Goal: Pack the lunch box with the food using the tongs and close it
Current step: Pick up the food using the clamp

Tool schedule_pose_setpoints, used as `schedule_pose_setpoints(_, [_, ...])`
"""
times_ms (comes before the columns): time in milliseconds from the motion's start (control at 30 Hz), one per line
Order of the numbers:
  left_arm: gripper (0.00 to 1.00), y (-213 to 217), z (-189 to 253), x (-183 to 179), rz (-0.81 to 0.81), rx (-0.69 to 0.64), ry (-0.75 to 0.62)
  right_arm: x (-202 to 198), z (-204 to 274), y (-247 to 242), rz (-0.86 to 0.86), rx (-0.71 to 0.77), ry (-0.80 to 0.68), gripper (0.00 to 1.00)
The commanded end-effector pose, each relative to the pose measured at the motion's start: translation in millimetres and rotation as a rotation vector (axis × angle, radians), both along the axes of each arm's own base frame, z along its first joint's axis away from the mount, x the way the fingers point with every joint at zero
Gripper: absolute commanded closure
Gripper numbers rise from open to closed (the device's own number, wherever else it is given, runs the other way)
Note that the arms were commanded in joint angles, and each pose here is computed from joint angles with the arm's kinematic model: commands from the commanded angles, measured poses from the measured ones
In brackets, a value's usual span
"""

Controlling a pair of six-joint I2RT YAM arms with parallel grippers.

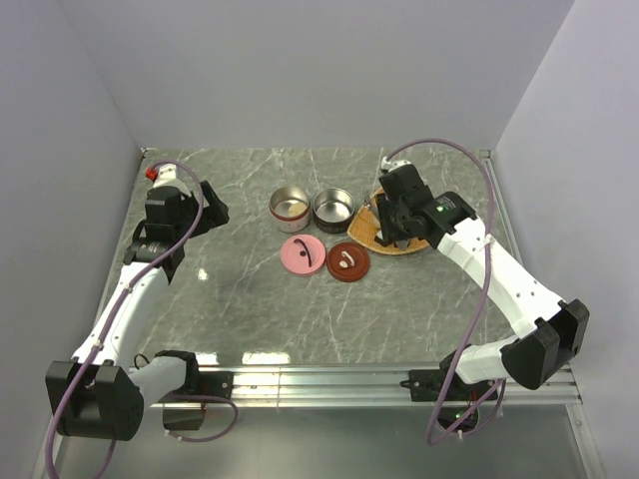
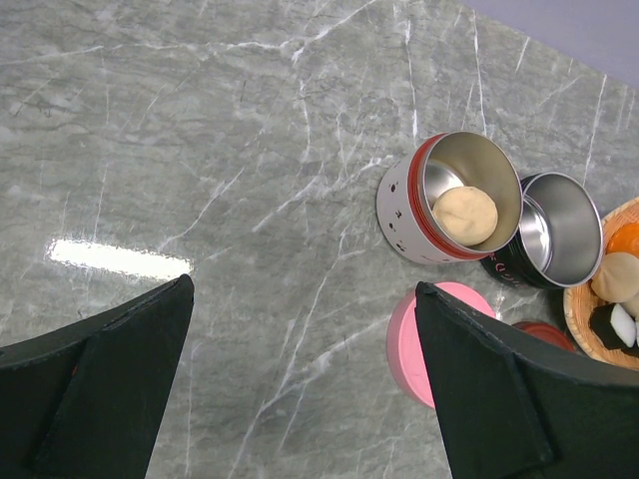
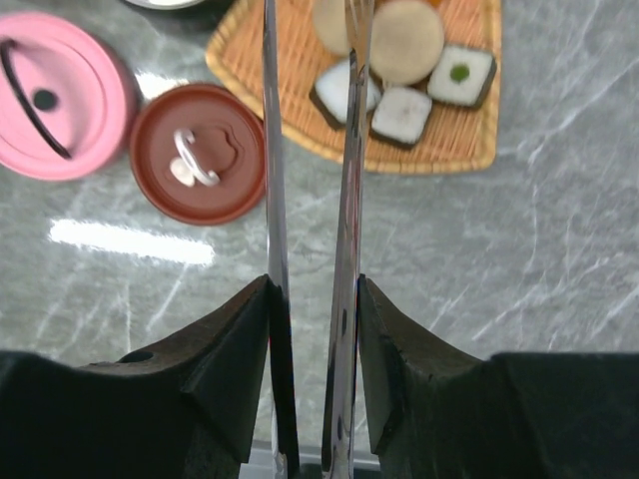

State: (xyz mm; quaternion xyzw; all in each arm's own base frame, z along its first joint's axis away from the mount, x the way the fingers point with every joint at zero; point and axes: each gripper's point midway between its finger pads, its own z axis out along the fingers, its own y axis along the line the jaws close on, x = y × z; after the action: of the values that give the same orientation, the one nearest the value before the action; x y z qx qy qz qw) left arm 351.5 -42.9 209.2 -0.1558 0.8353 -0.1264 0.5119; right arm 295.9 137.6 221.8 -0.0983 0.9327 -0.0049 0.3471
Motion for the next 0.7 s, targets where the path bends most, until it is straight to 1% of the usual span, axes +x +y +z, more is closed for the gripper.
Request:
schedule_pose_setpoints(0, [0.0,-4.3,8.9,3.8,-0.013,-0.017,-0.039,-8.1,2.2,-6.3,-0.034,0.007,-0.009,0.54])
schedule_pose_setpoints(233, [0.0,-4.3,8.4,5.5,-0.011,-0.019,-0.037,-5.6,-5.0,-8.8,-0.043,-0.018,-0.003,0.54])
schedule_pose_setpoints(667, [0.01,-4.0,9.1,4.2,-0.013,-0.013,-0.039,2.1,-33.3,-3.9,-0.043,-0.057,0.054,0.55])
